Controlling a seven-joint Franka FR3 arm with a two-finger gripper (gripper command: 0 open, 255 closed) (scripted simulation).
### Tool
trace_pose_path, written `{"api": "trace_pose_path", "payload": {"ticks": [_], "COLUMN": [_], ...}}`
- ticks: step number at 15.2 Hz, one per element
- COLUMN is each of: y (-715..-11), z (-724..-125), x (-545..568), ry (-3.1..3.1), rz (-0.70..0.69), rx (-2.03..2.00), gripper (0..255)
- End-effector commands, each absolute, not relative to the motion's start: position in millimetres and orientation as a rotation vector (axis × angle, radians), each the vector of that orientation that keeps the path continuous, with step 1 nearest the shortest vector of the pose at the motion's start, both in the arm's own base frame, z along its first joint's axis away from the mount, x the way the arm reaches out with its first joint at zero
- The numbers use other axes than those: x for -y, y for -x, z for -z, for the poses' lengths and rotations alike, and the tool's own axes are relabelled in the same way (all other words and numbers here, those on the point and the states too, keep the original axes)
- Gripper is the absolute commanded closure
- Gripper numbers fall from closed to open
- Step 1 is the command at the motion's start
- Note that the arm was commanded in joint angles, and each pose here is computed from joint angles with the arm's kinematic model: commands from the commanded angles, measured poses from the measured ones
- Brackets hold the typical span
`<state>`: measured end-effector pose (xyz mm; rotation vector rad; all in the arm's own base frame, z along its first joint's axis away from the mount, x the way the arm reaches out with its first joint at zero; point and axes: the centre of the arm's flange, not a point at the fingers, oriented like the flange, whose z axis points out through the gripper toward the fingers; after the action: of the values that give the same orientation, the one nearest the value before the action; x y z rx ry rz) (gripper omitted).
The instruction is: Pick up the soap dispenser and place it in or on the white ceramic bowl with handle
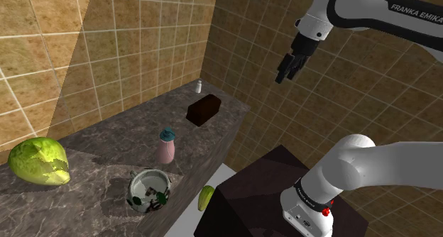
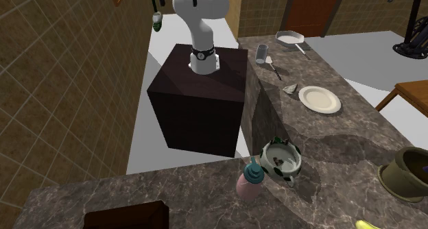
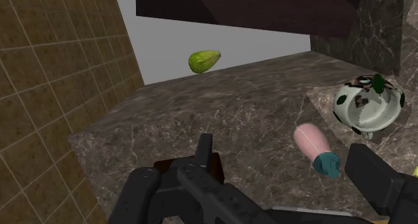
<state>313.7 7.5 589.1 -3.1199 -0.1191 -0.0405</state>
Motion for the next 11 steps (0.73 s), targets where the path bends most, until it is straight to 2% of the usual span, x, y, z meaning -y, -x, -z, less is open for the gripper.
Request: {"api": "trace_pose_path", "payload": {"ticks": [1, 11], "y": [-314, -403], "z": [-589, -505], "x": [-7, -72], "ry": [3.120, 3.128], "rz": [0.040, -0.046], "rx": [0.119, 0.193], "gripper": [0, 0]}}
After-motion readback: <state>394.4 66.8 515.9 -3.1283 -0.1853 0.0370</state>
